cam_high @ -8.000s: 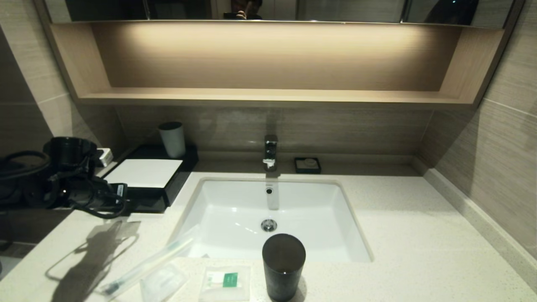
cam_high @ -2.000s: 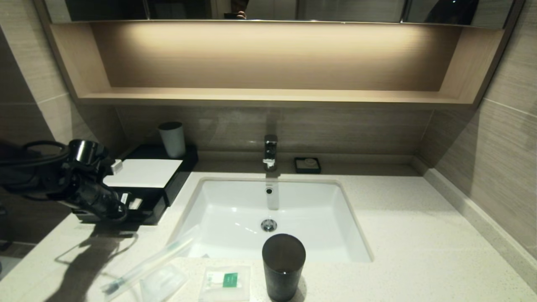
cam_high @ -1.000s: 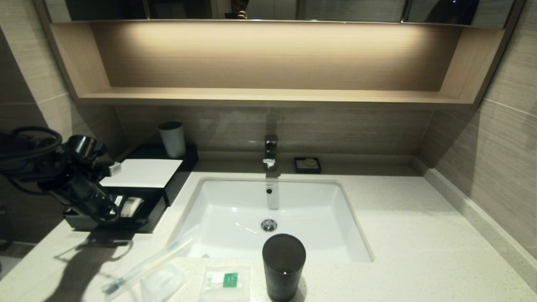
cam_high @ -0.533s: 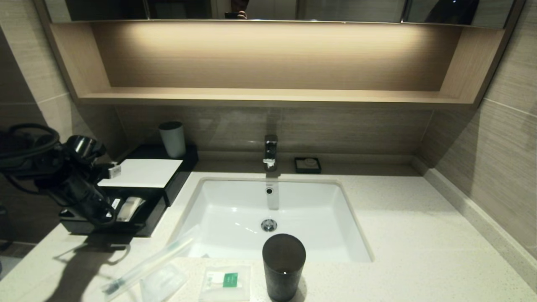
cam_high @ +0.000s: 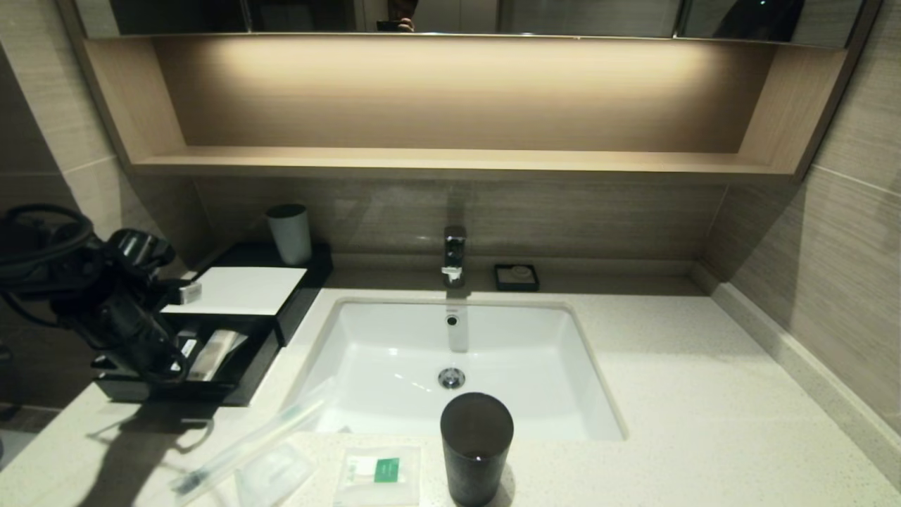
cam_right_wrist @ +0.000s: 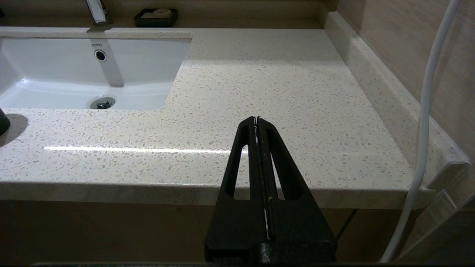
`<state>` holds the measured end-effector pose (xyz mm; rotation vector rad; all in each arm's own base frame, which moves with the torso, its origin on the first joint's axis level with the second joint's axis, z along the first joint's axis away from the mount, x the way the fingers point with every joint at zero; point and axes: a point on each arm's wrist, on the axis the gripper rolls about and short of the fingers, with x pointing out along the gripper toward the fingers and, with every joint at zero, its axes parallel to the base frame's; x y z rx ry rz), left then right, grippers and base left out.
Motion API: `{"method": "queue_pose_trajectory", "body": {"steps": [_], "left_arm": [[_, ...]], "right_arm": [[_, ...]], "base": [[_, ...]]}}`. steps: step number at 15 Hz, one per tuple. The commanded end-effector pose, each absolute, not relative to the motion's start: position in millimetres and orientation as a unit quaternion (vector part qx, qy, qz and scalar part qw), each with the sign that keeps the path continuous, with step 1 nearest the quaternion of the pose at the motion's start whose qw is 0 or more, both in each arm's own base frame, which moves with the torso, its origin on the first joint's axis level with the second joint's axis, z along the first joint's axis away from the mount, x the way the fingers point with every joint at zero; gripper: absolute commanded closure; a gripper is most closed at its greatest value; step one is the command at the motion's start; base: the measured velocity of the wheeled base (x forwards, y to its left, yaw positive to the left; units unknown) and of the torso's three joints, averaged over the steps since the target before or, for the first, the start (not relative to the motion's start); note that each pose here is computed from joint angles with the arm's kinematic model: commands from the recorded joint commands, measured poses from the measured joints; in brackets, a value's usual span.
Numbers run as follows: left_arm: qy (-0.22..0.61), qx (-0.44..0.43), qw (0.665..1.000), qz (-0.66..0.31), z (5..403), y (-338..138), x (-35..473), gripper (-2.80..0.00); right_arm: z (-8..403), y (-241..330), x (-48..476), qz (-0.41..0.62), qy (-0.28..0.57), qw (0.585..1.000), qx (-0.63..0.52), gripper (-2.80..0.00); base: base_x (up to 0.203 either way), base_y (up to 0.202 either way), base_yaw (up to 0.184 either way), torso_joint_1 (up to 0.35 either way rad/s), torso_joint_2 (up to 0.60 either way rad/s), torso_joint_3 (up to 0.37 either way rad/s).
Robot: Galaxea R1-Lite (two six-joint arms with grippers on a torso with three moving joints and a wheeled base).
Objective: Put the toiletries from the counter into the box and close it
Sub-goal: Open the drawer
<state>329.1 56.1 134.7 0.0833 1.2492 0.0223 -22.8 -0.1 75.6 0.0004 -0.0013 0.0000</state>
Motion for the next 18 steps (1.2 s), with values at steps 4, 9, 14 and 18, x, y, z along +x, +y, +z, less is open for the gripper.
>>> {"method": "queue_pose_trajectory", "body": {"steps": [4,9,14,18], "left_arm": [[0.602,0.038,0.797,0.005,147.9,55.2,322.9,0.00],[0.606,0.037,0.795,0.004,155.0,53.9,315.6,0.00],[0.561,0.043,0.826,0.000,188.3,45.7,298.1,0.00],[0.539,0.055,0.839,-0.040,208.1,34.6,277.4,0.00]], "right_arm": [[75.6,-0.1,-22.8,0.000,-0.001,1.000,0.000,0.00],[75.4,-0.1,-22.7,0.000,0.000,1.000,0.000,0.00],[75.2,-0.1,-22.7,0.000,0.000,1.000,0.000,0.00],[75.2,-0.1,-22.7,0.000,0.000,1.000,0.000,0.00]], "base": [[0.000,0.000,0.000,0.000,0.00,0.000],[0.000,0.000,0.000,0.000,0.00,0.000],[0.000,0.000,0.000,0.000,0.00,0.000],[0.000,0.000,0.000,0.000,0.00,0.000]]}}
